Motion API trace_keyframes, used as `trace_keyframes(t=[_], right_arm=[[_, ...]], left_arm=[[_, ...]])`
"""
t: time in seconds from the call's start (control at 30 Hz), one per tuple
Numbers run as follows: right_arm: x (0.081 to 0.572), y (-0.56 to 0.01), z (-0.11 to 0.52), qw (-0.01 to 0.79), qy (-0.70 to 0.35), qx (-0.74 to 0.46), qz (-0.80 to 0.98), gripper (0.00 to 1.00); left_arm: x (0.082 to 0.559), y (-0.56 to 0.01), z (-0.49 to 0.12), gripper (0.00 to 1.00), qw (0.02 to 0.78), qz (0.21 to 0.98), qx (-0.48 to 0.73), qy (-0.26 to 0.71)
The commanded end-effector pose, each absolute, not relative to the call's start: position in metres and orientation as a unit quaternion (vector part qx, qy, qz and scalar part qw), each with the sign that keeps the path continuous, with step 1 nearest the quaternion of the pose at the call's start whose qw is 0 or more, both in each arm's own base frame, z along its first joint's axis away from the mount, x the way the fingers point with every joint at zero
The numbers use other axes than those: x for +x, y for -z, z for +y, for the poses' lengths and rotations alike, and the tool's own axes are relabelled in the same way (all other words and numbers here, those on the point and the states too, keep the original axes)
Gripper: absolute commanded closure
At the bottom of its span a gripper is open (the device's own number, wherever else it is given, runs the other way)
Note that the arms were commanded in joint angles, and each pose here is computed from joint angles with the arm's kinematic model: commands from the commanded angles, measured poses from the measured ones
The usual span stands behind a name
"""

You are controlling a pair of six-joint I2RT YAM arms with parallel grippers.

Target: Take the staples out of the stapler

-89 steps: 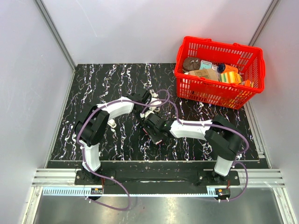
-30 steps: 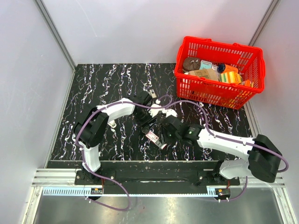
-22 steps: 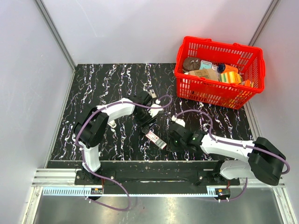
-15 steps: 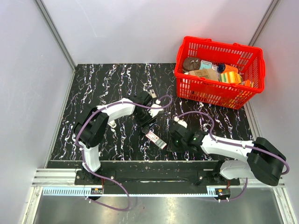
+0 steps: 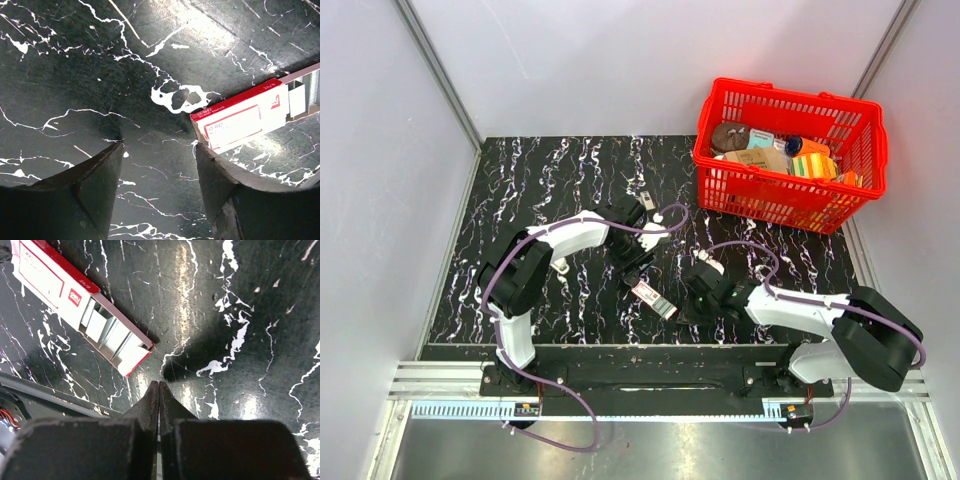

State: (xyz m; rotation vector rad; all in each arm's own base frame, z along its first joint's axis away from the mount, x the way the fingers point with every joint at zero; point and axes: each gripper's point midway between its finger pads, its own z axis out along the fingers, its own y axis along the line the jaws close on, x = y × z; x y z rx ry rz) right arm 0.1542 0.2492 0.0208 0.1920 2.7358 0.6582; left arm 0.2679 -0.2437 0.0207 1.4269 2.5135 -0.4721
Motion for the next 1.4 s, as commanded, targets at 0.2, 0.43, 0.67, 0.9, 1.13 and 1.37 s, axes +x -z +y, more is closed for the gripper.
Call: trace_keyframes(t=[0.2, 0.43, 0.67, 0.9, 1.13, 1.37], right_arm=[[0.157, -0.012, 0.258, 0.111, -0.242, 0.102, 0.959, 1.00], [0.161, -0.006, 0.267, 0.089, -0.236, 0.115, 0.961, 1.00], [0.176, -0.012, 0.275, 0.103, -0.234, 0.104, 0.961, 1.00], [0.189, -0.016, 0.286, 0.115, -0.237, 0.073, 0.962, 1.00], [0.205, -0.021, 0.301, 0.124, -0.252, 0.042, 0.959, 1.00], [0.213, -0.020, 0.310, 0.121, -0.258, 0.037, 0.958, 1.00]], left_arm=[[0.265, -0.021, -0.245, 0.36, 0.109, 0.856, 0.477, 0.166], [0.254, -0.014, -0.247, 0.36, 0.102, 0.850, 0.490, 0.164], [0.247, -0.008, -0.247, 0.36, 0.096, 0.847, 0.498, 0.160], [0.245, -0.006, -0.249, 0.36, 0.098, 0.838, 0.514, 0.156], [0.239, -0.007, -0.255, 0.36, 0.097, 0.830, 0.524, 0.163], [0.229, -0.011, -0.262, 0.36, 0.095, 0.822, 0.534, 0.175]])
